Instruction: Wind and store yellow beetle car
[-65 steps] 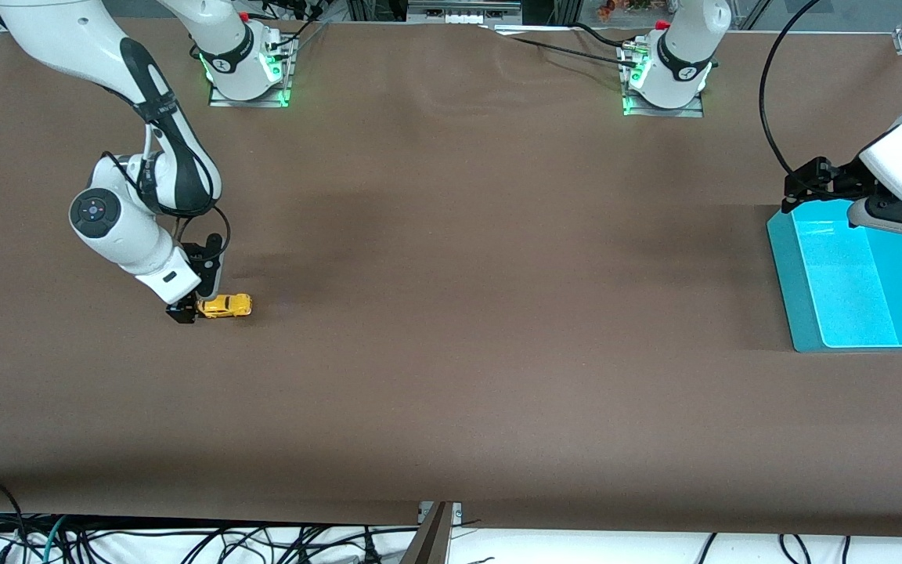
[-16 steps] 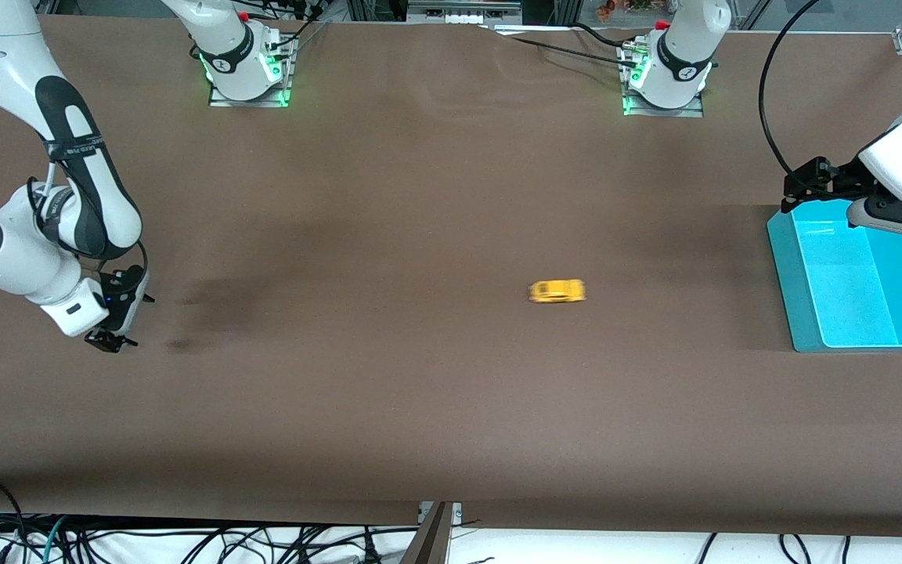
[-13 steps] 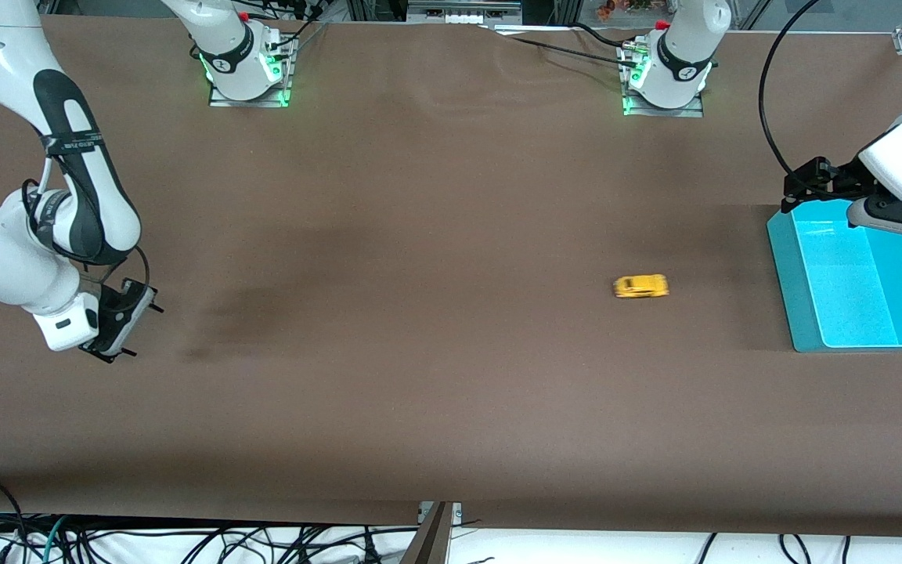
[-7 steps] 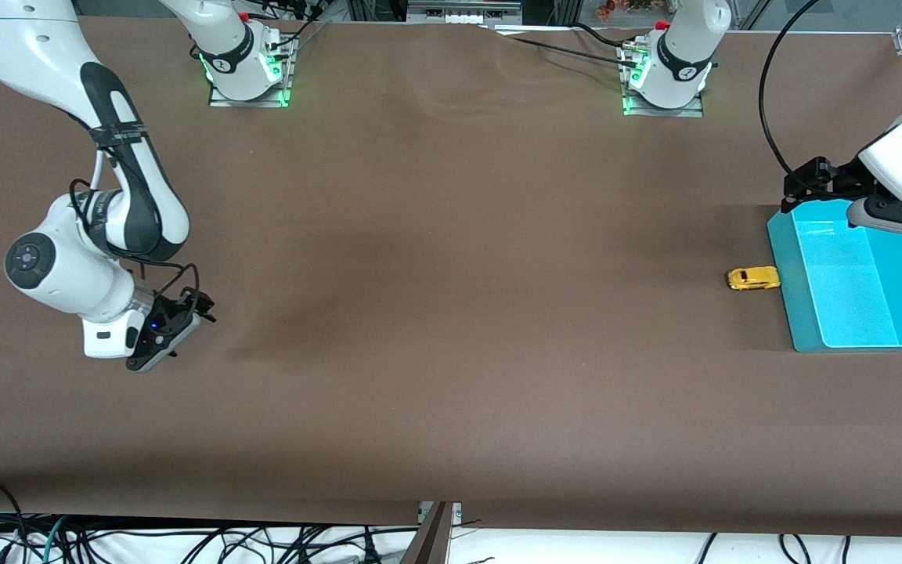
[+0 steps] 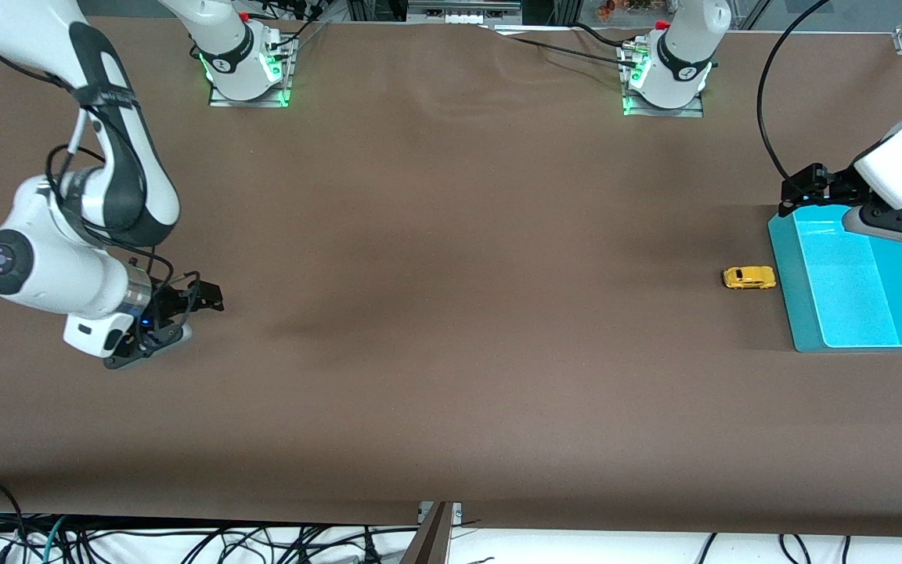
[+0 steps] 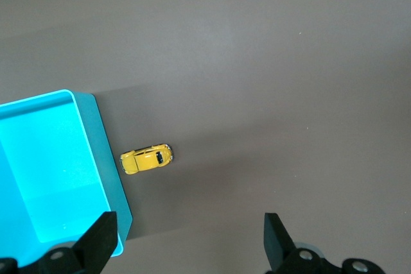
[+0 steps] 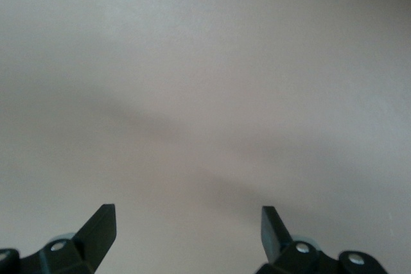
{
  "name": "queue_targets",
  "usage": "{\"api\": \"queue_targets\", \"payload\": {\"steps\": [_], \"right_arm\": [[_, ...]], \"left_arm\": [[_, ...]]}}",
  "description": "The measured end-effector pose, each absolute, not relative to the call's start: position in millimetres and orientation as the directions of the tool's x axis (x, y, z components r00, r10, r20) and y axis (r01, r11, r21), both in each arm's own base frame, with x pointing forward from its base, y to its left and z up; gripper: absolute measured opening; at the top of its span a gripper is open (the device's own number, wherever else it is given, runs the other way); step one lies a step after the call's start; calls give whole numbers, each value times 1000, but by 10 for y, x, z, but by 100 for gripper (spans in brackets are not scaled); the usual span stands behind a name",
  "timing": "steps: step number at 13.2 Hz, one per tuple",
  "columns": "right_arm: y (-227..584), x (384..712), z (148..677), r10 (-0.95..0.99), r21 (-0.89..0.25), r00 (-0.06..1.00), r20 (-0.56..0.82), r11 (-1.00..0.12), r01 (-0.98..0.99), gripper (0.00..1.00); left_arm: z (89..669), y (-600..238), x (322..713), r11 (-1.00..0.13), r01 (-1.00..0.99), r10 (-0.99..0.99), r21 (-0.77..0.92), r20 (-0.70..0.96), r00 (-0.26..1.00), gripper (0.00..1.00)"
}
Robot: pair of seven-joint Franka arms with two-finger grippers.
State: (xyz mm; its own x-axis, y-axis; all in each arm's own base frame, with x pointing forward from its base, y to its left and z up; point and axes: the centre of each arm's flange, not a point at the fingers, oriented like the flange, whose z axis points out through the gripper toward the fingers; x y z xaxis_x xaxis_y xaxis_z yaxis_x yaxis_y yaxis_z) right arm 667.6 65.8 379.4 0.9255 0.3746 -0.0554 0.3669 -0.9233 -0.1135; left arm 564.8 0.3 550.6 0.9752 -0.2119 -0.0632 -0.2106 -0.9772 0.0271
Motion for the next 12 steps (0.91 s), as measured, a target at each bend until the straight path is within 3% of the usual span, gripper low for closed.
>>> {"api": "queue_targets", "payload": {"steps": [6,12], "right_arm": [[476,6497,4898,276,-93,954,-121,-960,266,100],[-67,6223,5808,214,90,975,-59,-972,218,100]], "left_arm": [[4952,175,5826,-870,-485,-493,94,-131,860,100],[4025,636,6065,-577,-808,-813,118,-174,556,100]]}}
